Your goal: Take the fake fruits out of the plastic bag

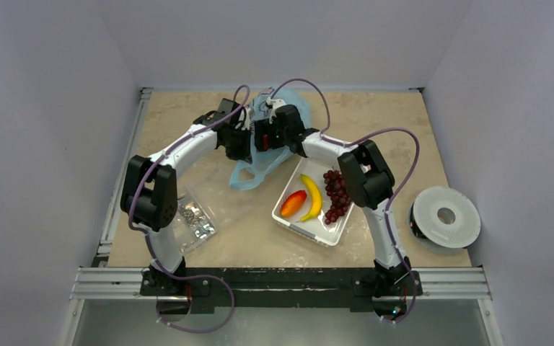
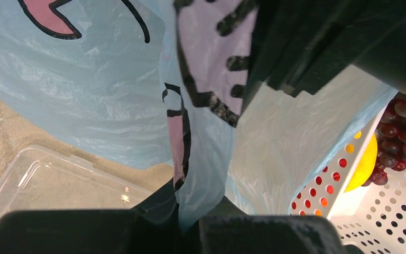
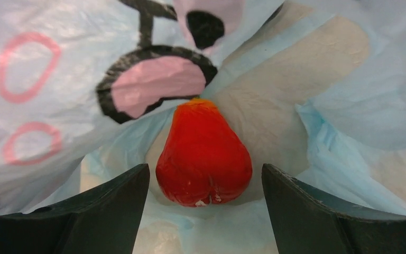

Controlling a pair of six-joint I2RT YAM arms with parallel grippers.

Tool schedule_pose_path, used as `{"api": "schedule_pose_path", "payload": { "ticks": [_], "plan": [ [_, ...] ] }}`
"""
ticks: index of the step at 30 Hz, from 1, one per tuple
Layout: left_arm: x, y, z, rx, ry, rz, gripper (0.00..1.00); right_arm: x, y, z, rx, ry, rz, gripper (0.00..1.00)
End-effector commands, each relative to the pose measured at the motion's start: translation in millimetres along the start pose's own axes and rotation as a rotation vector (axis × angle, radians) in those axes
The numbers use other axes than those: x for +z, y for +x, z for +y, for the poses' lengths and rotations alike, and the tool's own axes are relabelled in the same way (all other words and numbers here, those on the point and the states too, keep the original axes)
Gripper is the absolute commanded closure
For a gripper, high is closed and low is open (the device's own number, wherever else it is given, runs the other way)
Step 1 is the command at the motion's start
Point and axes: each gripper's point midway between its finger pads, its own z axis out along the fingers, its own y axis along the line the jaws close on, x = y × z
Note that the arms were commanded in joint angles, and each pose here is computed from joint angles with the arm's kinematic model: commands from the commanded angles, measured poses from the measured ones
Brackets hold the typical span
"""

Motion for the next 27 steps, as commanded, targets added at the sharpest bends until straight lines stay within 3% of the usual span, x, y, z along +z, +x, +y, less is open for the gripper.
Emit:
{"api": "schedule_pose_path", "payload": {
  "ticks": [1, 7, 27],
  "plan": [
    [-6.1, -16.5, -12.8, 0.014, 0.040, -0.049, 1.00, 6.3, -21.4, 10.1, -0.034, -0.004, -0.043, 0.21],
    [-8.9, -18.4, -14.5, 0.016, 0.046, -0.055, 1.00, 6.3, -23.6, 11.0, -0.019, 0.006, -0.046, 0.26],
    [-13.8, -20.8, -13.7, 0.018, 0.034, -0.064, 1.00, -62.3, -71.6, 56.7, 0.044, -0.141, -0.118, 0.97]
  ]
}}
